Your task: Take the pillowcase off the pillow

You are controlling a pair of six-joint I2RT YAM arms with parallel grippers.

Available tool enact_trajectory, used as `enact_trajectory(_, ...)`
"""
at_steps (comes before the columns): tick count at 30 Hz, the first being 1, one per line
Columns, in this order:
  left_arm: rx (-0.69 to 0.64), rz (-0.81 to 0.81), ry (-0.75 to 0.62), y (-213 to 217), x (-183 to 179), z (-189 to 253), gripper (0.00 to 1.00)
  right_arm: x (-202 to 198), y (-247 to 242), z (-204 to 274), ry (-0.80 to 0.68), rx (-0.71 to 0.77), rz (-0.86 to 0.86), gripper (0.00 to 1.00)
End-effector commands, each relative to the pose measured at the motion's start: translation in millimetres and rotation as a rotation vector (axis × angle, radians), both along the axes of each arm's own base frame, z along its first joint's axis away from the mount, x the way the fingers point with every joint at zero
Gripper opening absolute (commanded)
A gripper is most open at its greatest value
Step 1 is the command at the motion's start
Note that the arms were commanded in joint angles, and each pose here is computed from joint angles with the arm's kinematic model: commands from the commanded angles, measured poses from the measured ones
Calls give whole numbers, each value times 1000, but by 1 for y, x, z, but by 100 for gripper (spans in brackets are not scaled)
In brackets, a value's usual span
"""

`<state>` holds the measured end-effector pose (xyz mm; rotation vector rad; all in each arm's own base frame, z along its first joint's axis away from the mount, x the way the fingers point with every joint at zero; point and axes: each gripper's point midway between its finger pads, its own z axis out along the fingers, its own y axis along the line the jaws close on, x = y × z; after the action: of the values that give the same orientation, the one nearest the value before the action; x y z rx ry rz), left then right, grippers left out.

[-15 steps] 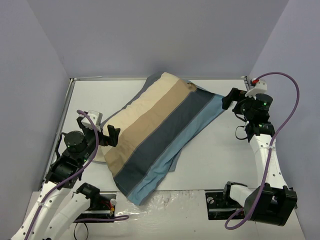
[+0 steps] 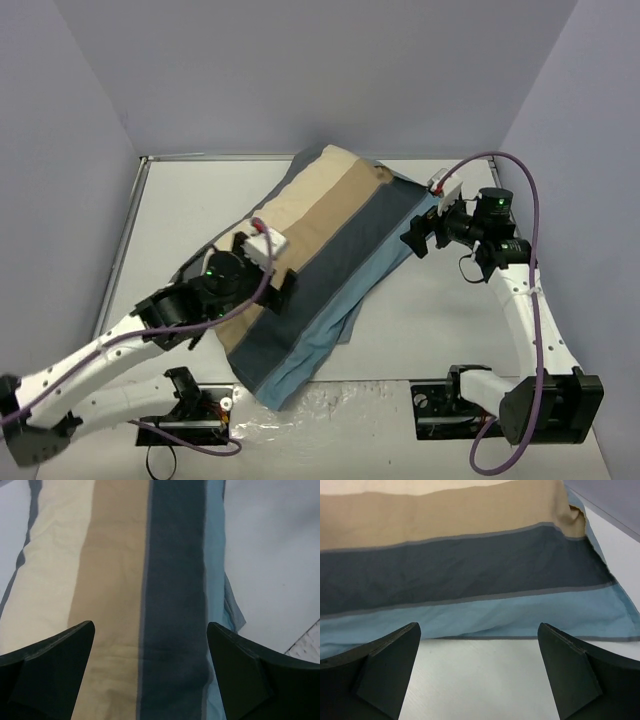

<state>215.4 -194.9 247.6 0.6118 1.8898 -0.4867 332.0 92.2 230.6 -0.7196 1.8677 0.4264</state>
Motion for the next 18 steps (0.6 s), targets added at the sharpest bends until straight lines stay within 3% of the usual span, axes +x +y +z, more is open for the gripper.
enact_trajectory(1, 158, -18, -110, -36, -25, 28, 95, -4, -2, 1, -41, -83, 103, 100)
enact_trajectory(3, 358, -39, -118, -60, -35, 3, 95, -1, -9, 3, -62, -107, 98, 99)
enact_trajectory(4, 520, -3, -137, -66, -33, -19, 95, -5, -12, 9, -87, -97, 110, 99)
enact_trajectory(7, 670, 42, -223, -93, -40, -30, 96, -15, -12, 17, -139, -97, 141, 99)
enact_trajectory(9, 692, 55, -245, -104, -40, -37, 100, -18, -13, 16, -146, -97, 143, 99)
enact_trajectory(12, 736, 94, -287, -111, -32, -56, 89, -18, -20, 18, -154, -97, 124, 99)
enact_trajectory(18, 812, 151, -332, -110, -13, -94, 88, -17, -22, 15, -138, -84, 121, 100)
